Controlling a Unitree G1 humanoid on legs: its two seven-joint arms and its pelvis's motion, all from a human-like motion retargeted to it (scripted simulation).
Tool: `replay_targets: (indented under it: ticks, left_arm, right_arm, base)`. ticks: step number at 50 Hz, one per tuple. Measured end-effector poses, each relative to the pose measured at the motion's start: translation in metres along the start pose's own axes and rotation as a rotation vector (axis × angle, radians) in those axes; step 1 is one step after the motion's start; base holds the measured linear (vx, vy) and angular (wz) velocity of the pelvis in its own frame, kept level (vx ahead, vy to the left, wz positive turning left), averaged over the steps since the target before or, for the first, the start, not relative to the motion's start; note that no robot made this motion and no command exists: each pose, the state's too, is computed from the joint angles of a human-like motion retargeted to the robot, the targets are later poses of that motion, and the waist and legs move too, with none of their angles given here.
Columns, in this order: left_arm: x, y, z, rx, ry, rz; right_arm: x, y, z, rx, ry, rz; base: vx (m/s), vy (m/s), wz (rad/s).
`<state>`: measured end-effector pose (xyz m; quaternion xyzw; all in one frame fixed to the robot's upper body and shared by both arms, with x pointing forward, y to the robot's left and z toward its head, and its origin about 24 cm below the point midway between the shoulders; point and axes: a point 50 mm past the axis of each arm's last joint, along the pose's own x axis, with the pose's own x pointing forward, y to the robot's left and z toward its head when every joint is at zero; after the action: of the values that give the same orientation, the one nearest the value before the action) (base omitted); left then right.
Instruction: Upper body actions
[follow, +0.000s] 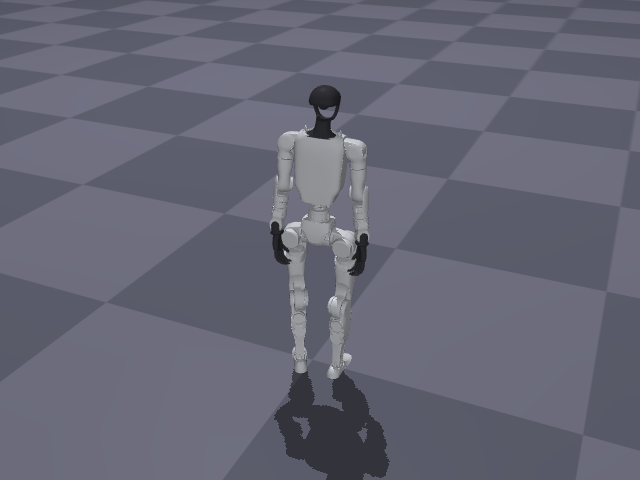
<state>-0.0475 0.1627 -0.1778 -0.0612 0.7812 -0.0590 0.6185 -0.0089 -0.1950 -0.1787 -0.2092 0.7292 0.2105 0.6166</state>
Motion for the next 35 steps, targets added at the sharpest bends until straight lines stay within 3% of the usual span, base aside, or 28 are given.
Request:
replay_targets:
  ticks: [35]
  left_arm:
    - [0.0002, -0.0023, 0.0011, 0.012, 0.008, -0.003]
  right_arm:
    - [-0.0001, -0.0006, 0.0017, -0.041, -0.001, -0.009]
  base:
    - [0.00, 0.00, 0.05]
